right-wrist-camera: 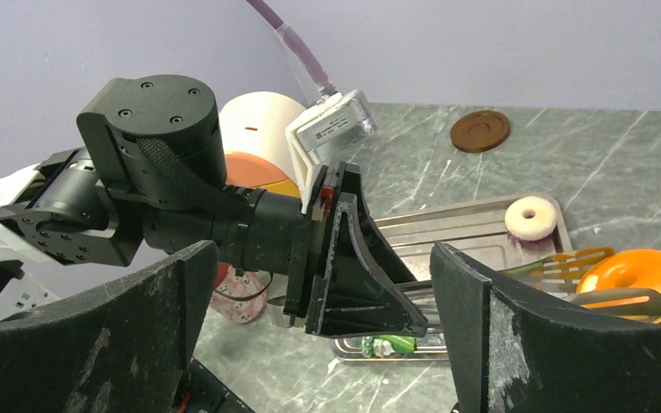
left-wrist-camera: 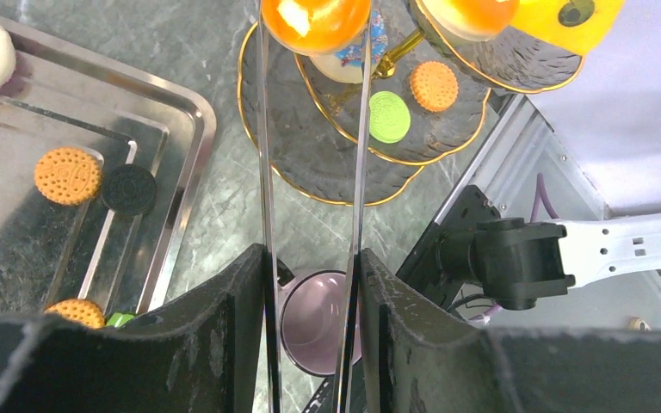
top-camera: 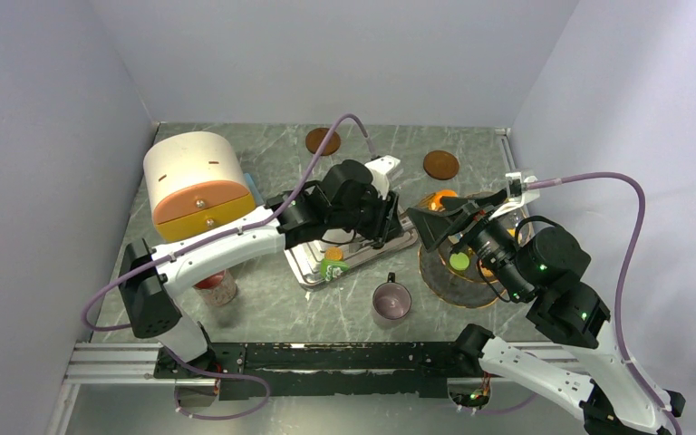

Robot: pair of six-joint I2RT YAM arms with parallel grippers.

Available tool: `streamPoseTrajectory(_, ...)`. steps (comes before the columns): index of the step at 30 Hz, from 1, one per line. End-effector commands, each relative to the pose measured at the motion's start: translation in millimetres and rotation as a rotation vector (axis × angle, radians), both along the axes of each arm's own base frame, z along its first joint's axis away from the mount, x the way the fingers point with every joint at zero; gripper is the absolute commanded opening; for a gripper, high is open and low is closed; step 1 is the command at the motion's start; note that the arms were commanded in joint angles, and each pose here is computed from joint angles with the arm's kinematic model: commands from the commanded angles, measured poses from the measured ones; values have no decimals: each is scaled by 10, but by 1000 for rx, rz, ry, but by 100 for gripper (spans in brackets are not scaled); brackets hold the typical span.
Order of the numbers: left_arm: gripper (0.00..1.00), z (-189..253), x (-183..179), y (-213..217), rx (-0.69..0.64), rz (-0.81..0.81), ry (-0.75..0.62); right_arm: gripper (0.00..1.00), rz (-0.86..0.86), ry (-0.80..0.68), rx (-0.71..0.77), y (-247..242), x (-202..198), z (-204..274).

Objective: Serve the afternoon tea
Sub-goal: Place the desert on the desert table.

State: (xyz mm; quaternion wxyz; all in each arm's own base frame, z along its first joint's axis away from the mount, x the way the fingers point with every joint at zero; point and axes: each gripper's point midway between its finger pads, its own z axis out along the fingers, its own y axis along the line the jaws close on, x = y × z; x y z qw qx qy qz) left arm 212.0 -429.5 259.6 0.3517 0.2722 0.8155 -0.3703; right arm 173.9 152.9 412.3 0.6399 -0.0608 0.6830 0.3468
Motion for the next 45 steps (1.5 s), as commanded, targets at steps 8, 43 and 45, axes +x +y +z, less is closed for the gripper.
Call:
streamPoseTrajectory(8,39,159,12,-345,-87,-87,-45,98,-3,-15,29,-34,-25,79)
streamPoseTrajectory(43,40,-40,117,-849,-114,-263,-156,98,-15,-15,22,-54,-13,53)
streamPoseTrajectory(45,40,-46,124,-868,-115,-266,-159,98,-14,-16,20,-51,-11,49)
